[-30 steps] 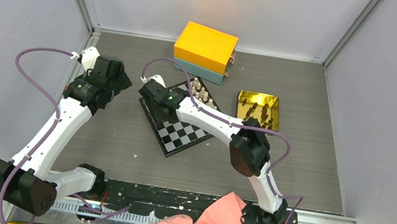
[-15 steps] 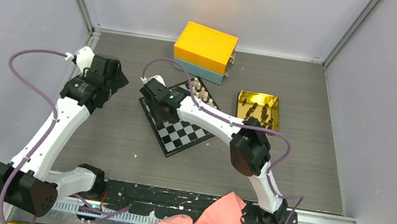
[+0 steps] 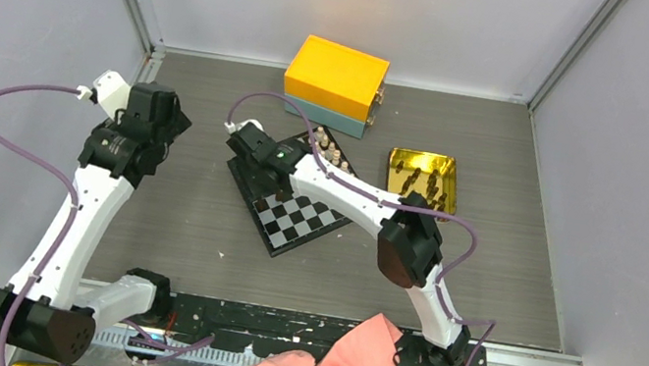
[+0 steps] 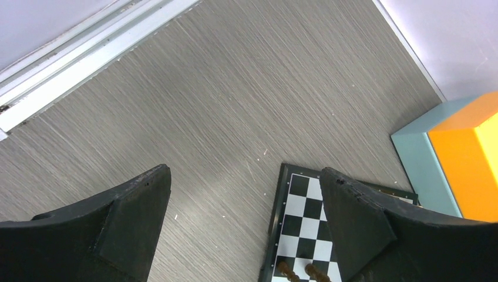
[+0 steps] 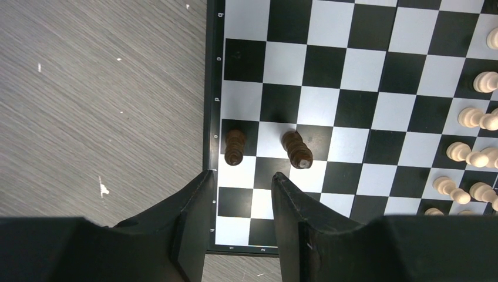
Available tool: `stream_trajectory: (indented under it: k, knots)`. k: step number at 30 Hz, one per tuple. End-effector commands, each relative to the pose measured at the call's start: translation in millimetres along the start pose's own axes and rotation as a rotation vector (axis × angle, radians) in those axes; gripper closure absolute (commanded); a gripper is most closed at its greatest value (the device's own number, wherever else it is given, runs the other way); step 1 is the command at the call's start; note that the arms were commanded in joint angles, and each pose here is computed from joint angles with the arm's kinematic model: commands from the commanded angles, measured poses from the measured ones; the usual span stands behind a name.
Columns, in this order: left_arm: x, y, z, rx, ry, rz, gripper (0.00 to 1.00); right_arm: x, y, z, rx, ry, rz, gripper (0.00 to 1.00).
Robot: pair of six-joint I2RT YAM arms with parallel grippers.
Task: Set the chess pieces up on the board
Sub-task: Move the chess piece to the chessboard.
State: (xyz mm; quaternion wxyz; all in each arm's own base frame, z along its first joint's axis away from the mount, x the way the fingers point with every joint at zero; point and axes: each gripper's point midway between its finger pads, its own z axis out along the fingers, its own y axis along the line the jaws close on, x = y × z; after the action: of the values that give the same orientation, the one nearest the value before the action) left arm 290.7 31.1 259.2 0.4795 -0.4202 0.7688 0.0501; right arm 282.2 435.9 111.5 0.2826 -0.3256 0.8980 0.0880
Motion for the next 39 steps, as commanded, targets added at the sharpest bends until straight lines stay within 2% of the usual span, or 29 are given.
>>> stream_trajectory:
  k: [1, 21, 26, 31, 36, 39]
  knots:
    - [-28, 5, -13, -0.004, -0.085, -0.057, 0.02, -21, 12, -14, -0.053, -0.053, -0.014, 0.53]
    - [-32, 12, -19, 0.006, -0.106, -0.062, 0.02, 2, 19, 22, -0.074, 0.016, -0.017, 0.58]
    - [-29, 13, -18, 0.007, -0.1, -0.056, 0.02, 3, 17, 28, -0.074, 0.025, -0.007, 0.68]
    - [-25, 14, -16, 0.003, -0.094, -0.05, 0.02, 5, 15, 33, -0.075, 0.038, 0.002, 0.73]
    - [-28, 14, -16, 0.001, -0.105, -0.048, 0.02, 0, 14, 32, -0.072, 0.029, 0.004, 0.91]
    - [-33, 13, -17, -0.001, -0.12, -0.049, 0.02, -7, 12, 29, -0.065, 0.011, 0.001, 0.97]
